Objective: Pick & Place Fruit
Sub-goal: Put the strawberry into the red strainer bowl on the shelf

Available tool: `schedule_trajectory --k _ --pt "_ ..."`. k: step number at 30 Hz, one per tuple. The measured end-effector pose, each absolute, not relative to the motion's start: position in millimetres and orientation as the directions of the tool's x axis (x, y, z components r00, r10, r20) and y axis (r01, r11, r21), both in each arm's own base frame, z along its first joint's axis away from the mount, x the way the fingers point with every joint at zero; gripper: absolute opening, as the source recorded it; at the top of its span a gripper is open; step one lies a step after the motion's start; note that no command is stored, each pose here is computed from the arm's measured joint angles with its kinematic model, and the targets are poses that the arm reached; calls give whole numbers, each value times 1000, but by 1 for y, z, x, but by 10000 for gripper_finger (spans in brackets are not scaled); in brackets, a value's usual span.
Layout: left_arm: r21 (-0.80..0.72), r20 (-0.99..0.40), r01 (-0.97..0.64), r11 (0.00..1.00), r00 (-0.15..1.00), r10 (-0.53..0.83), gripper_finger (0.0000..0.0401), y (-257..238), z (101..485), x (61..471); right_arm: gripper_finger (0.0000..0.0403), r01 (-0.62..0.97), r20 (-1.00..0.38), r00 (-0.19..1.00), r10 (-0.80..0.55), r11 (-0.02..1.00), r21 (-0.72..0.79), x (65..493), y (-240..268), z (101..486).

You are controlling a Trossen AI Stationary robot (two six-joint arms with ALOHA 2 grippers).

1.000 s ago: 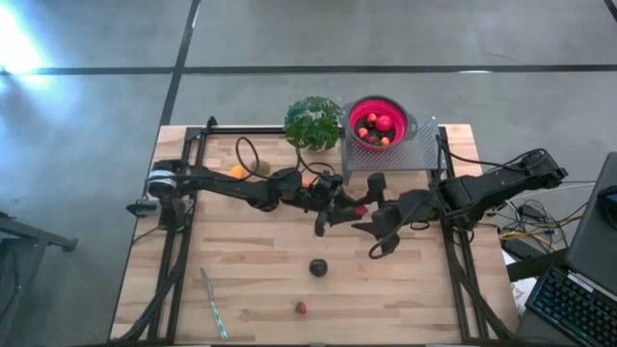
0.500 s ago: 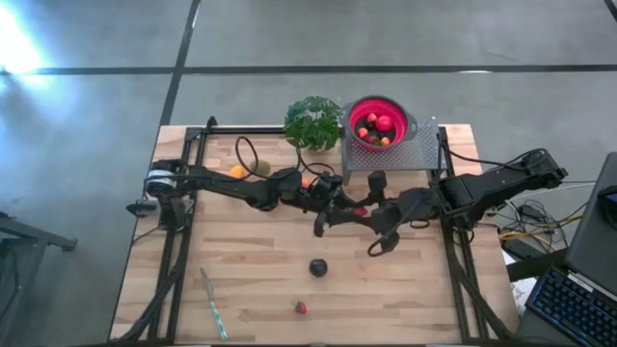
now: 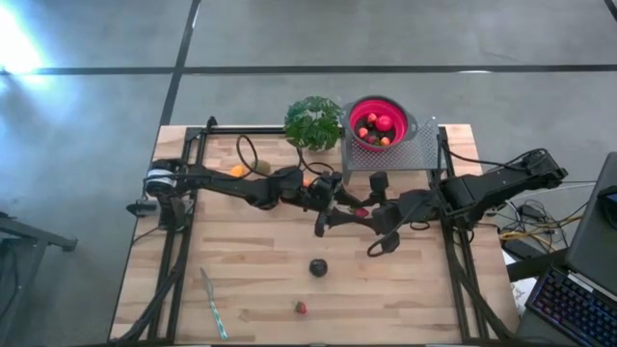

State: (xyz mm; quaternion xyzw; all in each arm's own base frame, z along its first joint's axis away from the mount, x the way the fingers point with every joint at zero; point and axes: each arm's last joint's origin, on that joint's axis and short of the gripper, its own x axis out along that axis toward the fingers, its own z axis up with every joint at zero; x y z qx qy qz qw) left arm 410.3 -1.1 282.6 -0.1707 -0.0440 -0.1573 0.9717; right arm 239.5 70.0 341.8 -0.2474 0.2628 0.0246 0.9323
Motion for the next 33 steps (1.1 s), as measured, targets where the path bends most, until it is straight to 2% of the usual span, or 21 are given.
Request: schedule_trajectory --k 6,11,16,24,29,33 --pt "-299 104 301 906 954 -282 293 3 279 410 146 -157 -541 836 -95 902 -402 236 68 343" --pt "-276 64 281 919 959 -274 300 10 280 407 154 -122 -565 816 -120 921 -371 228 64 361" --pt "-240 -1 260 935 963 -268 300 10 275 407 137 -9 -580 778 -242 918 -396 219 46 386" --pt "-183 -57 280 943 954 -294 300 -5 269 407 153 272 -592 686 -424 903 -332 208 -26 420" --pt "-82 -70 240 967 967 -246 300 -21 268 407 140 377 -632 652 -418 903 -208 200 -86 425" --pt "-8 -96 173 985 980 -173 300 -31 266 406 147 461 -674 606 -423 877 -135 194 -128 419"
